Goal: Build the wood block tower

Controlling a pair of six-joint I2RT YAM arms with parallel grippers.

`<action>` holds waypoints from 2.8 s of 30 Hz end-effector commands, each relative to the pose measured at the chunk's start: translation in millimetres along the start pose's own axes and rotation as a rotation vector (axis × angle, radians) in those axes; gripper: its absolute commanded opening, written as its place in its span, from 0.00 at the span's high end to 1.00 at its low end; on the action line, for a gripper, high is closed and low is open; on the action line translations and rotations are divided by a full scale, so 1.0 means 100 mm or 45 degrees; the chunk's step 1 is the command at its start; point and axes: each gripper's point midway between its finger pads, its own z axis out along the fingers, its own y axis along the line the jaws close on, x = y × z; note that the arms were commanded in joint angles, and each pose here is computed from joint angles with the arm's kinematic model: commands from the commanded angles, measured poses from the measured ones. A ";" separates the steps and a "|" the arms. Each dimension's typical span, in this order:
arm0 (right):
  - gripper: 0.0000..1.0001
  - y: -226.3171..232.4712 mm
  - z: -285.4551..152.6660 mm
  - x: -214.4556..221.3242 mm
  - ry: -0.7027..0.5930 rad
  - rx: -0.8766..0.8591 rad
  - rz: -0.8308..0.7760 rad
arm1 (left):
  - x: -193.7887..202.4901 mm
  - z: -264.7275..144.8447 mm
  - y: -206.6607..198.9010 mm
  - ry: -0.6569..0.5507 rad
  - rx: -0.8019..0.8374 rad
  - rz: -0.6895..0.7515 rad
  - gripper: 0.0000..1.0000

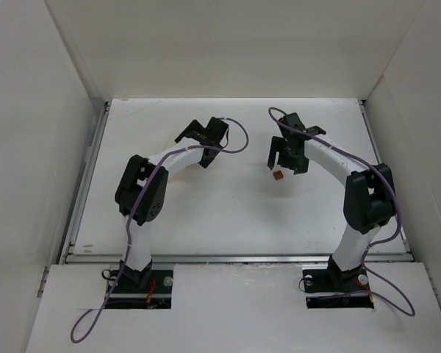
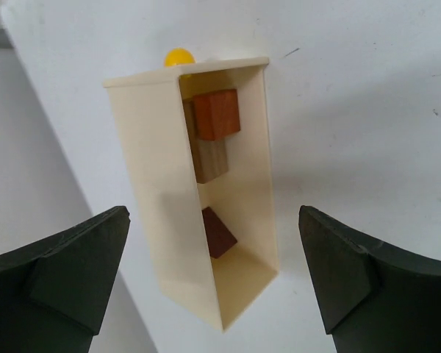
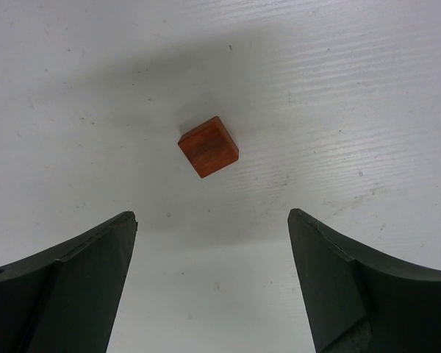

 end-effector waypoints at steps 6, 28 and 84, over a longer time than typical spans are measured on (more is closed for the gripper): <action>0.11 0.04 -0.11 -0.15 -0.080 -0.044 0.033 | -0.29 -0.28 0.53 -0.176 0.263 -0.514 0.00; 0.11 0.04 -0.08 -0.07 -0.059 -0.037 0.007 | 0.05 -0.04 0.54 -0.164 0.648 -0.630 0.00; 0.11 0.14 -0.06 0.05 -0.032 -0.065 -0.016 | 0.11 -0.18 0.52 -0.040 -0.200 -0.296 1.00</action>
